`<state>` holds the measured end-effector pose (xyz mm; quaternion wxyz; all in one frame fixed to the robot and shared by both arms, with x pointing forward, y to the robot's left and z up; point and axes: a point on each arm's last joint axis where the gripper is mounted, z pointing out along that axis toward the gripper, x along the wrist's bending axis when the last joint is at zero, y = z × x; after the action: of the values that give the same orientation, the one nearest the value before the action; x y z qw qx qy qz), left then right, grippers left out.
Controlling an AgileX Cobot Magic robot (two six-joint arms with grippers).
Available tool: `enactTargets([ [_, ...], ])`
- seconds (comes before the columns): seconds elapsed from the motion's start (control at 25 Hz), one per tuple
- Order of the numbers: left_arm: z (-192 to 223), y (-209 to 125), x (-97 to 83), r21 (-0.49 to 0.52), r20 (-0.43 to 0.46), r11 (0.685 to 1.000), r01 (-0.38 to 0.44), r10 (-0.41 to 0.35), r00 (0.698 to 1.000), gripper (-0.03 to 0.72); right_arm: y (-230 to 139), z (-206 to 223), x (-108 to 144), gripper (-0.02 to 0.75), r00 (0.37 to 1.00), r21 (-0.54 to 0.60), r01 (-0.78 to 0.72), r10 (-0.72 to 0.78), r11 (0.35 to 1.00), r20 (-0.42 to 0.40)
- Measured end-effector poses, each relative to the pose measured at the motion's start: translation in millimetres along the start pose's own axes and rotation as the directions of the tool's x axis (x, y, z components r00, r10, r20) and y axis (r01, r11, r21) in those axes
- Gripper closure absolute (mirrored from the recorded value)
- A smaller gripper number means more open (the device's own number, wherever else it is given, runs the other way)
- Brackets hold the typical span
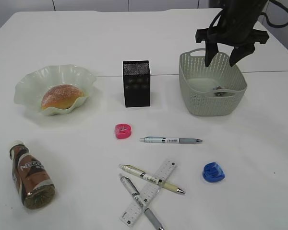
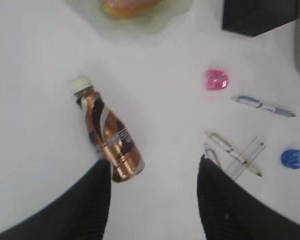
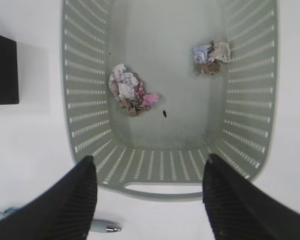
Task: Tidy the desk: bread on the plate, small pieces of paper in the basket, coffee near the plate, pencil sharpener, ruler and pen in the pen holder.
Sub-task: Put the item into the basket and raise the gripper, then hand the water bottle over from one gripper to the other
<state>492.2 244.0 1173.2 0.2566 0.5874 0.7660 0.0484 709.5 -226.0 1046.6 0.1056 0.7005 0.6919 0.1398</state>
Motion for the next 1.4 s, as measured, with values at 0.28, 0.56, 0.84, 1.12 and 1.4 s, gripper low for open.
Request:
enactTargets([
  [0.28,58.4,-25.8,32.1,0.142,-0.215,0.97,0.195,-0.162,0.963,0.265,-4.8,-15.3,9.4,0.248,0.994,0.006,-0.003,0.004,1.0,-0.112],
  [0.56,101.6,-17.8,35.1,0.168,-0.264,0.943,0.286,-0.237,0.935,0.263,-7.4,-34.3,14.5,0.248,0.984,-0.012,-0.017,0.015,1.0,-0.179],
  [0.84,158.1,-14.3,39.9,0.242,-0.34,0.888,0.39,-0.299,0.892,0.26,-8.7,-50.0,22.9,0.248,0.96,-0.021,-0.041,0.034,0.999,-0.278],
  [1.12,197.1,-17.2,48.4,0.296,-0.411,0.859,0.419,-0.282,0.867,0.26,-10.1,-69.7,23.4,0.248,0.955,-0.06,-0.034,0.015,0.998,-0.295],
  [1.4,222.3,-21.4,55.2,0.33,-0.454,0.838,0.435,-0.263,0.851,0.26,-10.7,-75.3,23.4,0.248,0.954,-0.073,-0.027,0.004,0.997,-0.298],
])
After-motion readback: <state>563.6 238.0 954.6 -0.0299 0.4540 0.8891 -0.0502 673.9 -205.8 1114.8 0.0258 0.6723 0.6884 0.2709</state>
